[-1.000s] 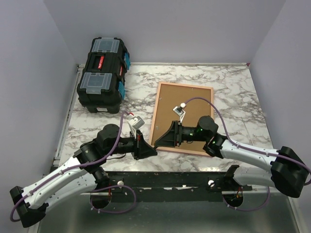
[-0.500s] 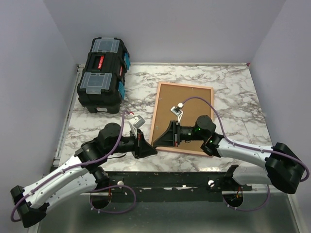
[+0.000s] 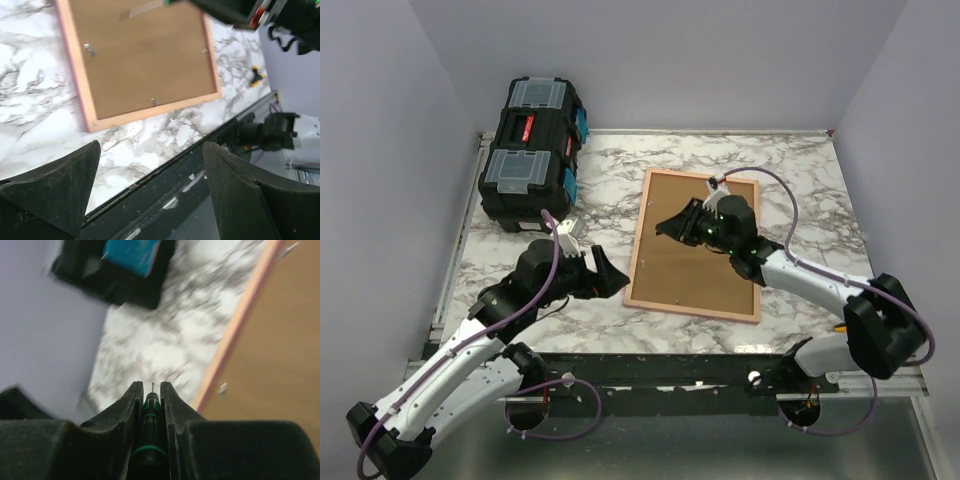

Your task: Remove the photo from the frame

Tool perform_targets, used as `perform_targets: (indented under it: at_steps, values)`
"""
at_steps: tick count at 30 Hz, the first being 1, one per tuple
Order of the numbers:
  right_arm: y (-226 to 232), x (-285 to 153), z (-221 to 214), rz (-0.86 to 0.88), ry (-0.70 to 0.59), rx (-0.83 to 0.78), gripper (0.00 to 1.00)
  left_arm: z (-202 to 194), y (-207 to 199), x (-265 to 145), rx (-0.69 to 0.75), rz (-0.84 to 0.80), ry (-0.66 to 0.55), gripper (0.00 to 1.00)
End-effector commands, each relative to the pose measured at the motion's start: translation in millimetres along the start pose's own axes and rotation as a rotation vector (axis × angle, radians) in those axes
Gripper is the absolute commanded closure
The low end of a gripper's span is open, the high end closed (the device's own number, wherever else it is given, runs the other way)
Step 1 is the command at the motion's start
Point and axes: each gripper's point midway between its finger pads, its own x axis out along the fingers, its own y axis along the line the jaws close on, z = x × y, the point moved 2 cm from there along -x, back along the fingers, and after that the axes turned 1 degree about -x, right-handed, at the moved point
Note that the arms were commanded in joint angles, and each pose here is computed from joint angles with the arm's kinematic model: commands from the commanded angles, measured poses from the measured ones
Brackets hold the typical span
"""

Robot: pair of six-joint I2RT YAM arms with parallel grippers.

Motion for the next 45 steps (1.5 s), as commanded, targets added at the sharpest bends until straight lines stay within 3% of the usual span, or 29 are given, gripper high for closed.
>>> perform_targets:
  at_steps: [1,6,11,15,24,45]
  values:
    - [-78.2,22.6,51.5,-0.426,-0.173,-0.144,0.99,-10.5,40.9,23.5,-0.107,0.141,0.042,0.15]
    - [-109.8,48.4,89.0,-0.576,-0.291,-0.213,0.99,-12.0,46.0,56.9,-0.122,0.121,0.082,0.22]
    - [-127.7,79.5,100.6,-0.589,-0.293,-0.248,0.99,-17.2,58.7,88.3,-0.111,0.169,0.165,0.44]
    - [-138.9,94.3,107.1,-0.581,-0.296,-0.249,0.99,-22.5,71.8,102.4,-0.104,0.214,0.192,0.53]
    - [-153.9,121.9,117.6,-0.559,-0.288,-0.276,0.99,-37.2,81.7,123.9,-0.117,0.207,0.256,0.59]
    - [-165.7,141.9,101.4,-0.537,-0.198,-0.273,0.99,-41.4,90.5,127.7,-0.125,0.240,0.257,0.59]
